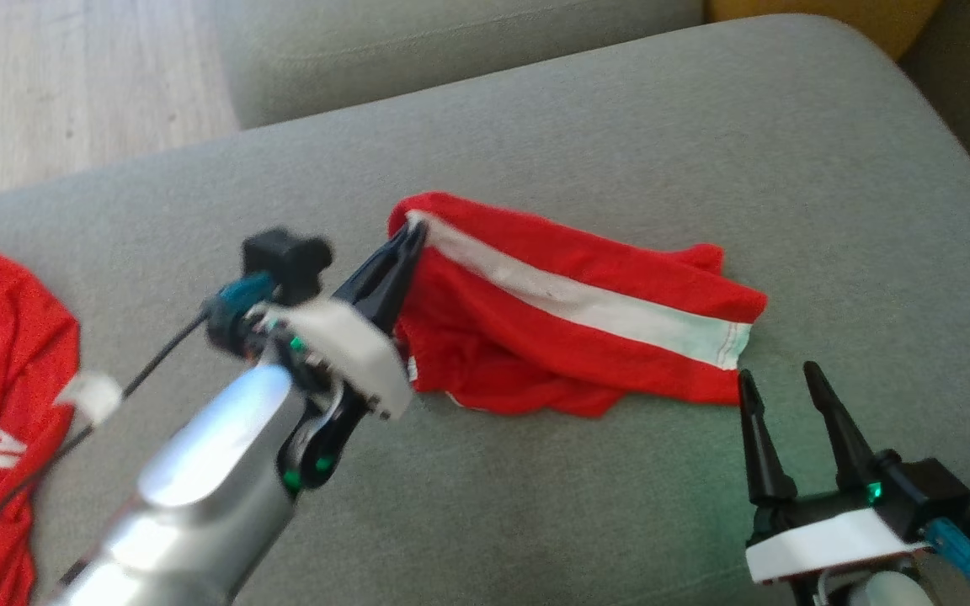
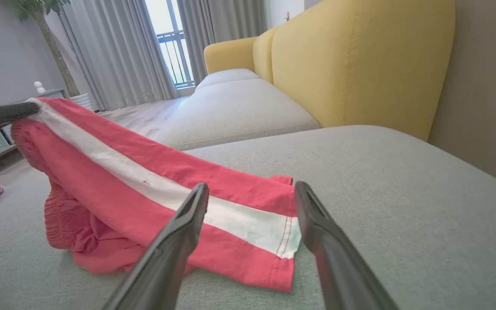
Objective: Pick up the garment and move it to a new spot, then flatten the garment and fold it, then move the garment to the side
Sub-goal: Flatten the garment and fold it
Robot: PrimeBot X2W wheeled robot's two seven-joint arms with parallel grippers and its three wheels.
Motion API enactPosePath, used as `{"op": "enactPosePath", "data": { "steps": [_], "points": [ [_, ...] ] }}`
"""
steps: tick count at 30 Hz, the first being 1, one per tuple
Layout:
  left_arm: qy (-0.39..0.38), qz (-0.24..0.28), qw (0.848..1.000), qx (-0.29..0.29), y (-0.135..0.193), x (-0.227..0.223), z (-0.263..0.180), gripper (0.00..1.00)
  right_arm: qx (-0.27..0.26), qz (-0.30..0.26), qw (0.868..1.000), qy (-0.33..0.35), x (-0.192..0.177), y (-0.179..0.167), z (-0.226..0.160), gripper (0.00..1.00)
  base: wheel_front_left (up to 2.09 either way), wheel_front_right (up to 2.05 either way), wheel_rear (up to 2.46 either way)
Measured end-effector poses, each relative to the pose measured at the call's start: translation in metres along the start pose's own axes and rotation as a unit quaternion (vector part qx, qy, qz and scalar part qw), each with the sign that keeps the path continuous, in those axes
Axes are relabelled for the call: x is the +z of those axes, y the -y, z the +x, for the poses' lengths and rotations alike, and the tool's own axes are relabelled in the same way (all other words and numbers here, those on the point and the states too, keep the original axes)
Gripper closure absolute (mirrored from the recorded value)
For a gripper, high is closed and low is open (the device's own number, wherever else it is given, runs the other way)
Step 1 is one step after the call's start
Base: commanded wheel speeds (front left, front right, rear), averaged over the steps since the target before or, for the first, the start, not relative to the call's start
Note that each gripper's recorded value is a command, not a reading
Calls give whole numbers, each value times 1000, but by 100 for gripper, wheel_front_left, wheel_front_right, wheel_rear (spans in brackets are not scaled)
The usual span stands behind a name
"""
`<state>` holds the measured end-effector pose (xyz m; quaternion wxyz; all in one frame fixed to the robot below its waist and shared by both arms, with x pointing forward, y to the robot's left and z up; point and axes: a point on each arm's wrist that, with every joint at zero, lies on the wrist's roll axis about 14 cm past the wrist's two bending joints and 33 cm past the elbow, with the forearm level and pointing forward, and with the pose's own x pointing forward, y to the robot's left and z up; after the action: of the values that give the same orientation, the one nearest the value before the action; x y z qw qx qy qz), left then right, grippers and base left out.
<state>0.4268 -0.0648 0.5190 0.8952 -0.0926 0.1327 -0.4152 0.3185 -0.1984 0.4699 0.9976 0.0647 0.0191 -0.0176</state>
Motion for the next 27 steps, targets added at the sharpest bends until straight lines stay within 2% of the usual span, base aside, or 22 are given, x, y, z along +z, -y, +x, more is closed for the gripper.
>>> {"op": "enactPosePath", "data": {
  "steps": [8,14,20,27],
  "points": [
    [35,-38,997,53,-35,-25,-37,100,-3,59,995,-74,-48,-5,9,0,0,0,0],
    [20,-51,994,90,-54,-47,-58,100,35,83,990,-105,-64,-28,34,0,0,0,0],
    [32,-50,993,105,-63,-41,-63,100,23,60,990,-127,-75,-13,45,0,0,0,0],
    [31,-47,991,117,-70,-41,-70,100,42,40,990,-132,-77,-23,56,0,0,0,0]
  ]
}}
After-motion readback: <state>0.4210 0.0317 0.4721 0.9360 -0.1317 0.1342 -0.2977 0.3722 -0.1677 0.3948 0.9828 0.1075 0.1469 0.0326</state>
